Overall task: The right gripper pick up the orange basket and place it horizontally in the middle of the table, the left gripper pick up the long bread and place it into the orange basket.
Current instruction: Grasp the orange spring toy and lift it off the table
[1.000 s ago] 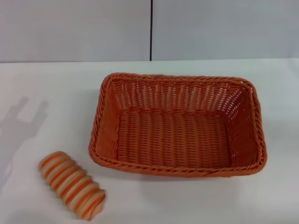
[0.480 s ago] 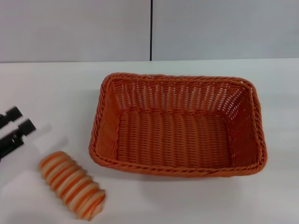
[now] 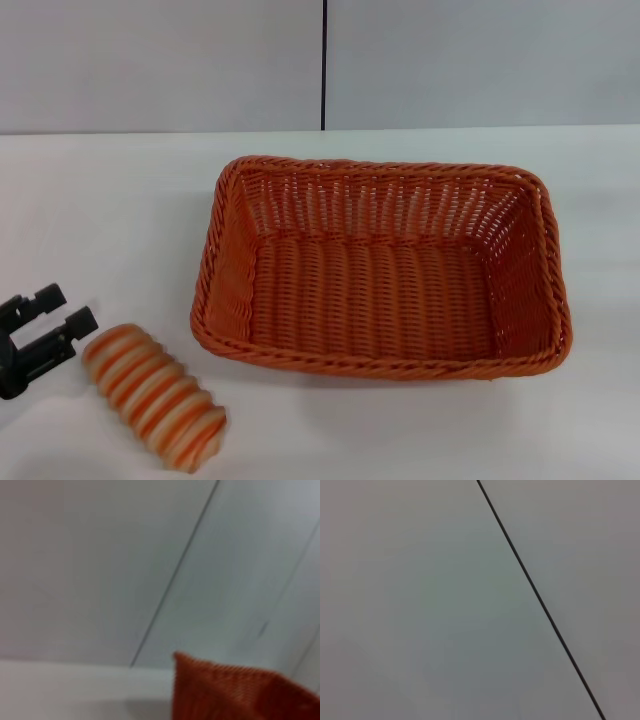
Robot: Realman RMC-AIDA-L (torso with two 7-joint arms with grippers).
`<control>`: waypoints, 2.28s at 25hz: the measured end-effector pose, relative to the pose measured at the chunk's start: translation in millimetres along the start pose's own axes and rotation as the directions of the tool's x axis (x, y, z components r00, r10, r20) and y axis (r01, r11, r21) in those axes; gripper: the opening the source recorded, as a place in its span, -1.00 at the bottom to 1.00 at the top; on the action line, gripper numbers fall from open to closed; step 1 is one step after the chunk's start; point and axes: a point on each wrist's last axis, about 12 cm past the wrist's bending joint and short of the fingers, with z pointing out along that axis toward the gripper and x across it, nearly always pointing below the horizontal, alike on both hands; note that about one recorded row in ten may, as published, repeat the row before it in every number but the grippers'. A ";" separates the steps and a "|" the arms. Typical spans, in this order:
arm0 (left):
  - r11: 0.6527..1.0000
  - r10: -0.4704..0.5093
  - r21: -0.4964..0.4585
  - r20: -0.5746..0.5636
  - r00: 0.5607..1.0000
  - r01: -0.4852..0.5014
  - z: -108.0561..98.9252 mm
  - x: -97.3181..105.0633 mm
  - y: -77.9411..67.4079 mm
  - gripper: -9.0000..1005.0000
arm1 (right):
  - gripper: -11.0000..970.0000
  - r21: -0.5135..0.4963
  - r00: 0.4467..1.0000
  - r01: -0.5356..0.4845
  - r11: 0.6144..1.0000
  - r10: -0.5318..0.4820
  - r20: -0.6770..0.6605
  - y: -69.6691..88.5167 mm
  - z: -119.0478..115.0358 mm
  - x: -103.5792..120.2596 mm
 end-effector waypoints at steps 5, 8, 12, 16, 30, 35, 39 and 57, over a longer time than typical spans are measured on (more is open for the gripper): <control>0.999 -0.009 -0.039 -0.033 0.999 0.007 -0.5 5.8 3.2 0.31 | 0.22 0.007 1.000 -0.008 1.000 0.008 -0.009 0.0 1.6 4.1; 0.998 -0.020 -0.062 -0.078 0.997 0.015 1.9 11.8 5.9 0.31 | 0.22 0.008 1.000 -0.008 1.000 0.008 -0.012 0.0 1.7 4.8; 0.998 -0.022 -0.064 -0.089 0.996 0.016 3.4 12.8 6.4 0.31 | 0.22 0.009 1.000 -0.008 1.000 0.008 -0.013 0.2 1.4 5.2; 0.997 -0.036 -0.070 -0.130 0.991 0.027 11.2 17.2 8.0 0.31 | 0.22 0.014 1.000 -0.009 1.000 0.009 -0.013 -0.1 -0.4 5.6; 0.996 -0.043 -0.080 -0.148 0.988 0.031 13.3 22.3 7.0 0.30 | 0.22 0.024 1.000 -0.022 0.999 0.023 -0.015 -0.1 -3.9 8.7; 0.996 -0.045 -0.082 -0.162 0.986 0.032 13.8 24.7 6.7 0.30 | 0.22 0.023 1.000 -0.024 0.999 0.024 -0.017 0.4 -4.1 9.5; 0.996 -0.046 -0.079 -0.180 0.983 0.032 15.4 26.8 6.3 0.30 | 0.22 0.023 0.999 -0.027 0.999 0.027 -0.019 0.6 -4.7 10.3; 1.000 -0.020 0.004 -0.270 0.963 0.022 28.9 30.1 2.3 0.17 | 0.22 0.033 0.999 -0.033 0.999 0.034 -0.021 -0.1 -7.6 11.6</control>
